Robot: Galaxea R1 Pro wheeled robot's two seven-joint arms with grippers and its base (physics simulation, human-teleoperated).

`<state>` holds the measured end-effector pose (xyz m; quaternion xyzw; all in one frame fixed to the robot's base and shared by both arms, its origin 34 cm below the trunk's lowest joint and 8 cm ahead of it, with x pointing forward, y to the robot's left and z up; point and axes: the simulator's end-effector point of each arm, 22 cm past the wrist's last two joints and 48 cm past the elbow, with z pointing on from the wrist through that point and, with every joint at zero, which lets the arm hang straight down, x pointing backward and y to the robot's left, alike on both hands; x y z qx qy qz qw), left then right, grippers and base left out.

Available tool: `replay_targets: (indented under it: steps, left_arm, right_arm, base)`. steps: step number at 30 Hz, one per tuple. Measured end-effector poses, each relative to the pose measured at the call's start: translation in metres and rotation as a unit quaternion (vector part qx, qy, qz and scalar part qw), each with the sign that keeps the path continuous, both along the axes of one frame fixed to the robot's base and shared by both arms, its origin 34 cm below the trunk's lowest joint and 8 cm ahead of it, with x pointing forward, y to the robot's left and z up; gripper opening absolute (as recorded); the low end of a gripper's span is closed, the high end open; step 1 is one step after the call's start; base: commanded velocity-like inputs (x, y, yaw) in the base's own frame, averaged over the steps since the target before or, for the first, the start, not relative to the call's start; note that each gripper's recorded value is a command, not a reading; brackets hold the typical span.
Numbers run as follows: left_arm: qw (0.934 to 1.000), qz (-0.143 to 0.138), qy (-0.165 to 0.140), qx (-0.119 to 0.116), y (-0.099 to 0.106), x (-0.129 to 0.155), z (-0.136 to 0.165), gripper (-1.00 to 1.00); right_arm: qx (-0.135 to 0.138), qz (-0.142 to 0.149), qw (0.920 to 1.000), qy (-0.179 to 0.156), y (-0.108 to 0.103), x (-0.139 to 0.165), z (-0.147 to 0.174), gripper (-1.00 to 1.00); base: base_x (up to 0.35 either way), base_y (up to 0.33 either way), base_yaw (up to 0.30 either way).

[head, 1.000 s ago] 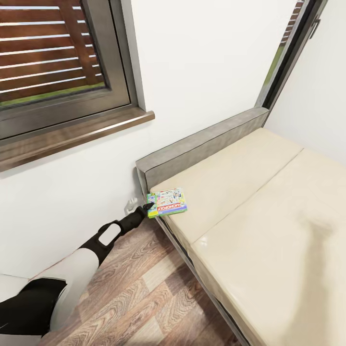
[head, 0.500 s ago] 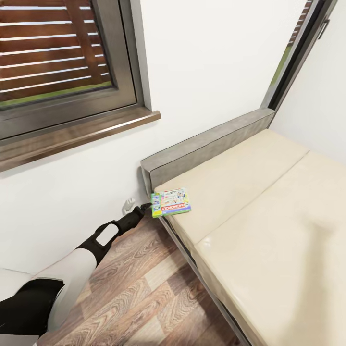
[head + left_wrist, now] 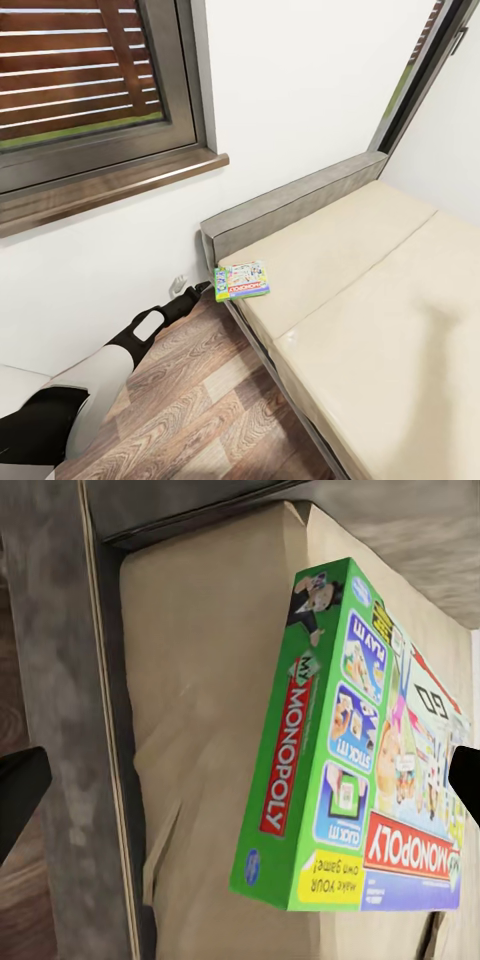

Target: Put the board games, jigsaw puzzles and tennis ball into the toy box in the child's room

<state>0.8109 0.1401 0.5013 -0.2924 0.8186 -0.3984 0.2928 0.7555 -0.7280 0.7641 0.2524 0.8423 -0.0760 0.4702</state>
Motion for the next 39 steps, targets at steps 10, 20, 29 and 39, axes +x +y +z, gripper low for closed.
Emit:
replay_targets:
  steps: [10, 20, 29, 39]
  left_arm:
    - [1.0, -0.001, 0.0, 0.0, -0.0008, 0.0001, 0.0002, 1.0]
    - [1.0, -0.004, 0.0, 0.001, -0.0032, -0.0002, 0.0003, 1.0]
    - [1.0, -0.006, 0.0, 0.001, -0.0055, -0.0008, 0.0002, 1.0]
    - [1.0, -0.006, 0.001, 0.001, -0.0061, -0.0013, -0.0014, 1.0]
  right_arm:
    - [-0.001, 0.0, 1.0, 0.0, -0.0006, -0.0002, 0.0006, 1.0]
    - [0.0, 0.0, 1.0, 0.0, -0.0004, -0.0001, 0.0004, 1.0]
    - [-0.001, -0.001, 1.0, 0.0, -0.0009, -0.0004, 0.0006, 1.0]
    - [-0.001, -0.001, 1.0, 0.002, -0.0009, -0.0003, -0.0012, 1.0]
  base:
    - [0.0, 0.0, 0.008]
    - [0.0, 0.0, 0.002]
    - [0.0, 0.0, 0.0]
    - [0.0, 0.0, 0.0]
